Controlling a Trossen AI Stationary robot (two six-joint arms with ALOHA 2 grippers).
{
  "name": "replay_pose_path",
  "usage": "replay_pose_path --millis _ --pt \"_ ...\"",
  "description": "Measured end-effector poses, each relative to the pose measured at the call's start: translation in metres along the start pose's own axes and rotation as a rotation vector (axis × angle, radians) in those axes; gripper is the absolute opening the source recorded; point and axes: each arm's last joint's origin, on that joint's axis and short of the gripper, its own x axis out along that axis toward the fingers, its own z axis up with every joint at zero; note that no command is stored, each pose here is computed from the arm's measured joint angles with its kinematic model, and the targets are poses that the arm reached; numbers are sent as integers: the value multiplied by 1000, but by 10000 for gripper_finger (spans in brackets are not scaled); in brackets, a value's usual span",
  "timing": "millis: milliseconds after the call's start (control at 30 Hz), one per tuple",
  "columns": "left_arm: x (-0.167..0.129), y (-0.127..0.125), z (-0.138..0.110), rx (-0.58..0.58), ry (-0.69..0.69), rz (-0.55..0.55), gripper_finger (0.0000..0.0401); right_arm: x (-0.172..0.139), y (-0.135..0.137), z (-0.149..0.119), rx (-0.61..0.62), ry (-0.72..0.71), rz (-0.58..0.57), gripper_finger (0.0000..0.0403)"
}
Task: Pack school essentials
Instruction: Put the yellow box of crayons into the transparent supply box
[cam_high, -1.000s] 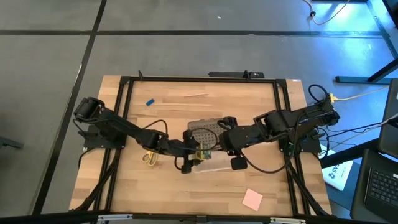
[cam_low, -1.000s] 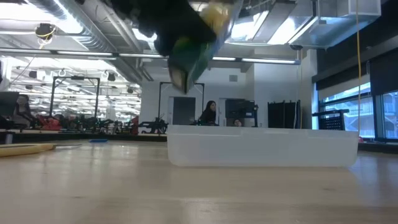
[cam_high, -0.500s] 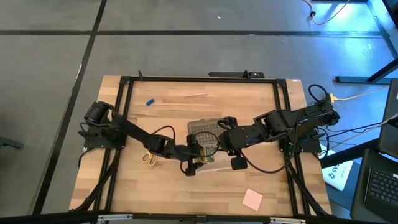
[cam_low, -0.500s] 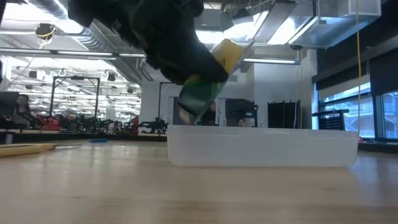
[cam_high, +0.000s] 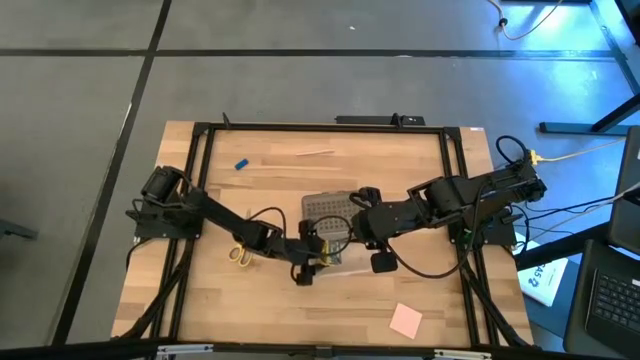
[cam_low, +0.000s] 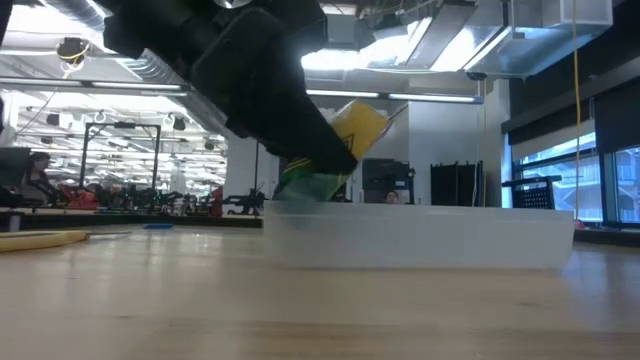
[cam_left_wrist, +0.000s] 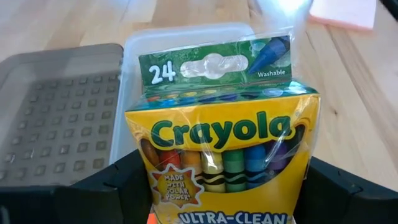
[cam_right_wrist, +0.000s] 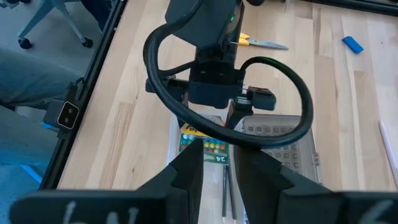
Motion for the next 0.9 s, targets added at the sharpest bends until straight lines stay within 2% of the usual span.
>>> replay_pose_path --millis 167,900 --pt "-1 -1 -6 22 58 7 282 0 0 0 0 0 0 92" --pt "-1 0 -6 22 58 9 282 0 0 0 0 1 0 92"
